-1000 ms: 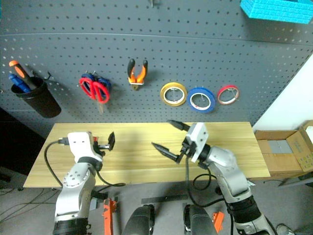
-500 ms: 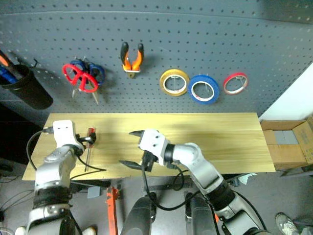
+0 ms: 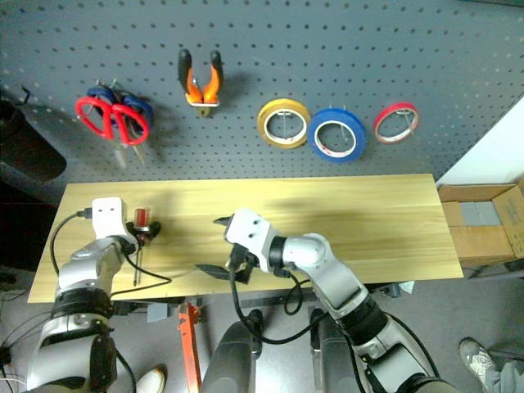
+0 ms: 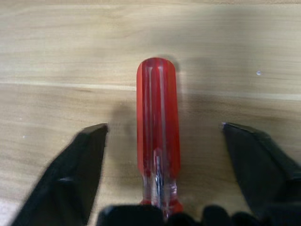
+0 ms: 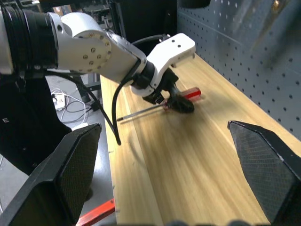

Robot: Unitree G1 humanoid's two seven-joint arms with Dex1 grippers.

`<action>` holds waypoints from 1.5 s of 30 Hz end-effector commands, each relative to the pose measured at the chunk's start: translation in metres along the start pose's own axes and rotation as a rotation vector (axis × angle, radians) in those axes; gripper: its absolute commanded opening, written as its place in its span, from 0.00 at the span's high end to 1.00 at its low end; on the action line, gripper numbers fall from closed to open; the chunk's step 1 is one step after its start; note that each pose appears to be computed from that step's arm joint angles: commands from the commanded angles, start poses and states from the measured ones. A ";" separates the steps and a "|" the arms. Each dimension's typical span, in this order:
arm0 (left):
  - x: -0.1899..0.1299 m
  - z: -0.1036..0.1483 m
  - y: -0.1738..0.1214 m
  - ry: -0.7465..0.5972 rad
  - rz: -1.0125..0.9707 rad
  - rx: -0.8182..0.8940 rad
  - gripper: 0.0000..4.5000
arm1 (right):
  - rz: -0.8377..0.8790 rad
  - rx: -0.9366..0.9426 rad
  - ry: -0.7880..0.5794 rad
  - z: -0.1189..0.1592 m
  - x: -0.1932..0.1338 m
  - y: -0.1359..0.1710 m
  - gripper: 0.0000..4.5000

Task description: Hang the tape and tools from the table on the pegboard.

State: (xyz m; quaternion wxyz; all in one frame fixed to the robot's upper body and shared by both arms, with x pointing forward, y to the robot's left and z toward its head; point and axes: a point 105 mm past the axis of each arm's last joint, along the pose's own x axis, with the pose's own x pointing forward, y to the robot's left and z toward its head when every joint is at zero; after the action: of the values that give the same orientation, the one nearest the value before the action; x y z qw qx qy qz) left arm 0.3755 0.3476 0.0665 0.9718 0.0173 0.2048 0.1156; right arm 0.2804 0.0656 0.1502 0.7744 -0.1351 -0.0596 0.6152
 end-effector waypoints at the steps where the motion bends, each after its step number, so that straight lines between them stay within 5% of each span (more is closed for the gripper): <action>1: 0.000 -0.014 0.001 0.048 -0.005 0.007 0.45 | 0.012 0.012 -0.071 0.018 0.002 0.005 0.00; 6: 0.000 -0.012 -0.010 0.029 -0.043 0.029 0.81 | 0.017 0.038 -0.090 0.020 0.002 0.003 0.00; 14: -0.031 0.002 -0.040 -0.116 -0.077 0.228 0.81 | -0.054 0.133 -0.146 0.022 -0.033 -0.011 0.00; 17: -0.053 0.037 -0.046 -0.280 -0.025 0.220 0.81 | -0.075 0.186 -0.204 0.030 -0.041 -0.015 0.00; 21: -0.102 0.135 -0.044 -0.673 0.112 0.257 0.81 | -0.143 0.246 -0.351 0.063 -0.053 -0.030 0.00; 27: -0.152 0.231 -0.028 -1.044 0.291 0.307 0.81 | -0.175 0.227 -0.401 0.074 -0.047 -0.042 0.00; 45: -0.161 0.328 0.001 -1.274 0.374 0.233 0.81 | -0.296 0.120 -0.457 0.088 -0.051 -0.069 0.00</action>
State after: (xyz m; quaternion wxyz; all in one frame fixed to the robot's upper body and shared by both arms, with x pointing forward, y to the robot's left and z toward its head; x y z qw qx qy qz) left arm 0.3725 0.3181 0.4116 0.8775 0.2066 -0.3694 0.2257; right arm 0.3122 0.0183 0.2404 0.8308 0.0639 -0.1759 0.5242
